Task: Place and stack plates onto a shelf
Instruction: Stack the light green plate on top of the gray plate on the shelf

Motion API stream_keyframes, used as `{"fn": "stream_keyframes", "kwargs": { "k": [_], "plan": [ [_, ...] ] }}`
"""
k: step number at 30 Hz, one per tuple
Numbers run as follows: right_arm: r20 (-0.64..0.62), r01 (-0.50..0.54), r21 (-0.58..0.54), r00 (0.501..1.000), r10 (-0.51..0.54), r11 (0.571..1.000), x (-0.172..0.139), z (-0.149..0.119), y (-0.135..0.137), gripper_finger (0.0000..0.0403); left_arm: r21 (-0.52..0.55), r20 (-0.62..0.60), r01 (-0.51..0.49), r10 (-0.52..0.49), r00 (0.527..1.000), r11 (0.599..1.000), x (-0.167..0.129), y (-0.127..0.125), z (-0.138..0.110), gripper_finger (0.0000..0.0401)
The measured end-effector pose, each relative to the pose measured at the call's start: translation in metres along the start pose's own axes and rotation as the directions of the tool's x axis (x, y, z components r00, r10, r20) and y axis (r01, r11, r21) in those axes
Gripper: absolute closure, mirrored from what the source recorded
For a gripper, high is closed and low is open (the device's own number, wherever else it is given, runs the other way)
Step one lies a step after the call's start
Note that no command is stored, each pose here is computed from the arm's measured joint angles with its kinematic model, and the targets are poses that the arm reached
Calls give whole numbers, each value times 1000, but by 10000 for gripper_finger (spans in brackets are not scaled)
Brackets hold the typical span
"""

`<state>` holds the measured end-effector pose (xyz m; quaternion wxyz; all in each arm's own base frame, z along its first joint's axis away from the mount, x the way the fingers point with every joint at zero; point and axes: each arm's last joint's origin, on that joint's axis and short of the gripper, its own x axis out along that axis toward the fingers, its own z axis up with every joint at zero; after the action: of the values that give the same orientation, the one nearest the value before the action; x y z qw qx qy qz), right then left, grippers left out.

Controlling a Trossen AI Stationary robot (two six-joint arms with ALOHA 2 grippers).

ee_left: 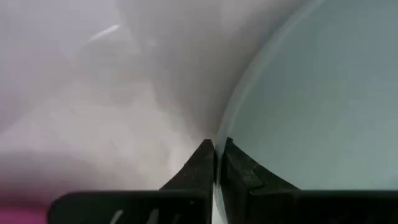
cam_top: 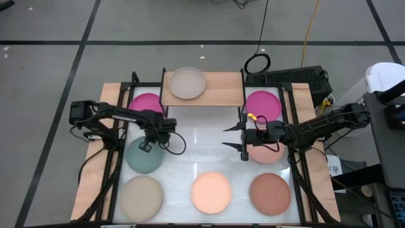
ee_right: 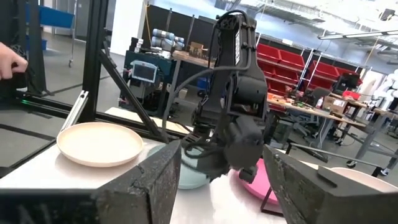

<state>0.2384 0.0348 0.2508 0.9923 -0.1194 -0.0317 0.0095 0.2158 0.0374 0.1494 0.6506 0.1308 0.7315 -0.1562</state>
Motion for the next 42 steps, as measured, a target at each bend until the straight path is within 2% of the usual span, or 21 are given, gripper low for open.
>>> {"fn": "stream_keyframes", "kwargs": {
  "k": [5, 9, 11, 14, 16, 19, 24, 27, 29, 32, 36, 39, 42],
  "plan": [
    [0, 1, -4, 1000, -1, 1000, 0, 0, 0, 195, -36, 15, -92, 93, 996, 995, -28, -2, -7, 391],
    [-9, 36, -7, 999, -36, 999, 0, 0, -1, 195, -85, 113, -173, 182, 977, 981, -70, -4, -12, 391],
    [-13, 52, -7, 999, -52, 999, 0, 0, -2, 195, -116, 196, -217, 237, 952, 969, -97, -5, -14, 391],
    [-10, 55, -7, 998, -55, 998, 0, 0, -2, 195, -210, 326, -278, 335, 884, 937, -139, -7, -19, 391],
    [-7, 55, -6, 998, -56, 998, 0, 0, -2, 195, -362, 404, -283, 423, 811, 888, -167, -4, -24, 391],
    [8, 59, -9, 998, -59, 998, 0, 2, -3, 195, -590, 460, -233, 558, 690, 773, -204, 10, -34, 391],
    [48, 70, -13, 996, -69, 997, 0, 5, -4, 195, -782, 429, -122, 670, 606, 611, -238, 41, -52, 391],
    [59, 73, -11, 996, -72, 997, 0, 7, -4, 195, -858, 370, -61, 697, 614, 509, -246, 65, -61, 391],
    [59, 73, -12, 996, -72, 997, 0, 7, -4, 195, -884, 352, -26, 702, 619, 466, -250, 83, -66, 391],
    [59, 73, -15, 996, -72, 997, 0, 7, -4, 195, -898, 329, 3, 668, 667, 440, -245, 109, -71, 391],
    [58, 72, -14, 996, -71, 997, 0, 6, -4, 195, -908, 335, 66, 622, 708, 413, -235, 143, -77, 391],
    [44, 65, -16, 997, -64, 998, 0, 5, -3, 195, -912, 348, 111, 603, 718, 394, -231, 164, -83, 391],
    [28, 60, -19, 998, -60, 998, 0, 3, -3, 195, -925, 330, 126, 593, 734, 358, -230, 178, -91, 391]
  ]
}}
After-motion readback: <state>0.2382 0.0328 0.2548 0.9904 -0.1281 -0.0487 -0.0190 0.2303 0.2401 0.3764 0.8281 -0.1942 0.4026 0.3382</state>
